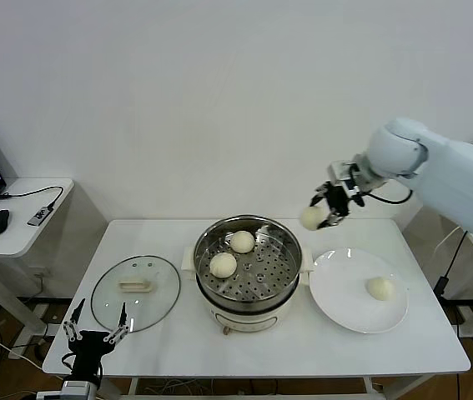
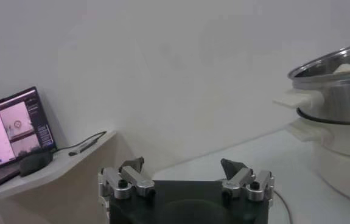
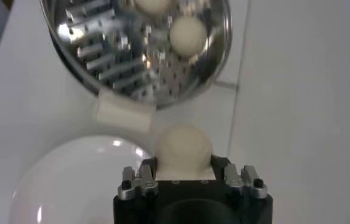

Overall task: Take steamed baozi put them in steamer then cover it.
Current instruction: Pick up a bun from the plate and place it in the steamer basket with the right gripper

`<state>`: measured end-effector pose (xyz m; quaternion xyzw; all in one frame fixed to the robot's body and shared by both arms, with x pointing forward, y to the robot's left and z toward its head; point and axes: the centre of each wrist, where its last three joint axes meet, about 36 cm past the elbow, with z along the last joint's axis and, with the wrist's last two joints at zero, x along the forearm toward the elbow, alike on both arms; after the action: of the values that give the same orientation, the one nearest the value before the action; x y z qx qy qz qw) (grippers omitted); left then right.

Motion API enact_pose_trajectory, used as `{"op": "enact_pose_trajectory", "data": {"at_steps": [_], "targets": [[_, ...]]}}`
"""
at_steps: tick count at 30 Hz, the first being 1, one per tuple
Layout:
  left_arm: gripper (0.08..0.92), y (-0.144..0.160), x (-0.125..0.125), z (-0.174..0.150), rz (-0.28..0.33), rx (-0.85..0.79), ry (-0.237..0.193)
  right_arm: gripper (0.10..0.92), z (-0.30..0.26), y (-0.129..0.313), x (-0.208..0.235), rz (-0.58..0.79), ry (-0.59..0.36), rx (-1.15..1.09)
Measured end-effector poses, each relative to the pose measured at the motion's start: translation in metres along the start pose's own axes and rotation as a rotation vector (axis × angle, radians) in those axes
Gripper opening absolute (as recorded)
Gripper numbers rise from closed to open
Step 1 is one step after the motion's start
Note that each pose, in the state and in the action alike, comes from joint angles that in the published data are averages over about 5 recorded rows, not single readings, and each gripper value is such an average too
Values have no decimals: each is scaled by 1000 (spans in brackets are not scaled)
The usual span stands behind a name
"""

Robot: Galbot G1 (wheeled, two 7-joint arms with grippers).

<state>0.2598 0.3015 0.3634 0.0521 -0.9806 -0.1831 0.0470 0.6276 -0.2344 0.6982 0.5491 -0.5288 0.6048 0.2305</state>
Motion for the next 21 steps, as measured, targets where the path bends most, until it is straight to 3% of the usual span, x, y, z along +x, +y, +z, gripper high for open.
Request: {"op": "enact_pose_trajectory", "data": {"at_steps": [9, 21], "targets": [[823, 2, 1, -4, -17, 4, -6, 568, -53, 4, -41, -76, -79, 250], [823, 3, 4, -6, -48, 18, -16, 577, -104, -1, -93, -148, -107, 643]]}}
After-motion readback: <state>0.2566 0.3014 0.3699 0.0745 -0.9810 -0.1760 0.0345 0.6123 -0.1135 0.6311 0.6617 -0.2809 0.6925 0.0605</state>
